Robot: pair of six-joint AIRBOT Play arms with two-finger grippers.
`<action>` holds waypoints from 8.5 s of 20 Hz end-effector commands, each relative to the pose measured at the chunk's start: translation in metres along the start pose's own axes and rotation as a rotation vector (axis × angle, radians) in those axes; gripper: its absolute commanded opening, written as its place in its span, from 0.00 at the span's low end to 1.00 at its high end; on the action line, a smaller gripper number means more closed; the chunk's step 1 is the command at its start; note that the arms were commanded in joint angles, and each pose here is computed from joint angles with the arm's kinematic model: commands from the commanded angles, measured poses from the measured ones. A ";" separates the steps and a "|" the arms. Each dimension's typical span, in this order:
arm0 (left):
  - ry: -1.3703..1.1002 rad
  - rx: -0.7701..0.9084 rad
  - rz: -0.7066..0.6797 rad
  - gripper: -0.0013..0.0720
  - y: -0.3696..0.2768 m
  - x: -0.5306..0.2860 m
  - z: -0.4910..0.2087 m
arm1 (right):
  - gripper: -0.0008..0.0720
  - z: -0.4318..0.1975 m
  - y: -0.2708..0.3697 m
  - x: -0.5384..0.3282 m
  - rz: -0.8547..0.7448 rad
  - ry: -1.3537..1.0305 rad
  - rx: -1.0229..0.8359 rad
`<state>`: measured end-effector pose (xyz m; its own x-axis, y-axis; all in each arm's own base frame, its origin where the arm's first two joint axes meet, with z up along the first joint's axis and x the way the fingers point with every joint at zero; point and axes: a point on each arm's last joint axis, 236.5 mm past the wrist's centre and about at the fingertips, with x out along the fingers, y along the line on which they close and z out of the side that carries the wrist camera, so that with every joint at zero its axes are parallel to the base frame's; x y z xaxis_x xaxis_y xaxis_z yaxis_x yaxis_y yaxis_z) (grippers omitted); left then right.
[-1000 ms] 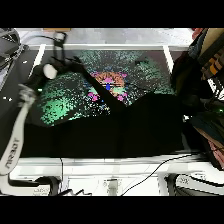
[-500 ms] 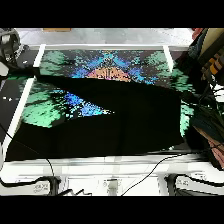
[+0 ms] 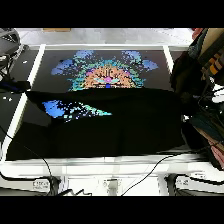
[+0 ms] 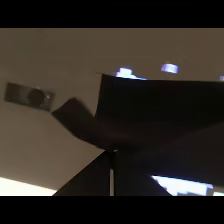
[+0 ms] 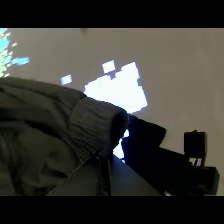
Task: Fold the clothes and pants, and hang the long-sleeved shirts on hangers.
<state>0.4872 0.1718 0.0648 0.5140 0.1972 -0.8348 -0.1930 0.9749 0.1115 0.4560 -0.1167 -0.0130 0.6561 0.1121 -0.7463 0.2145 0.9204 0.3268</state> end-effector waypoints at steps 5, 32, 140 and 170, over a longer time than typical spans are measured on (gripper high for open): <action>0.147 0.032 0.057 0.03 0.021 -0.003 -0.040 | 0.04 -0.005 -0.002 0.001 -0.008 0.018 -0.013; -0.291 -0.141 0.042 0.03 0.014 0.094 -0.001 | 0.04 -0.009 -0.015 0.001 -0.062 0.038 -0.083; 0.331 -0.797 -0.395 0.03 0.088 -0.005 -0.325 | 0.04 -0.232 -0.032 -0.093 0.123 0.453 0.587; -0.544 -0.528 -0.289 0.02 -0.055 0.048 0.075 | 0.04 -0.002 -0.042 -0.062 -0.051 -0.275 0.772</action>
<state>0.5495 0.1535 0.0756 0.9096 0.1008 -0.4031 -0.2898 0.8492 -0.4414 0.3824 -0.1453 0.0356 0.7540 -0.0324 -0.6561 0.5905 0.4710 0.6553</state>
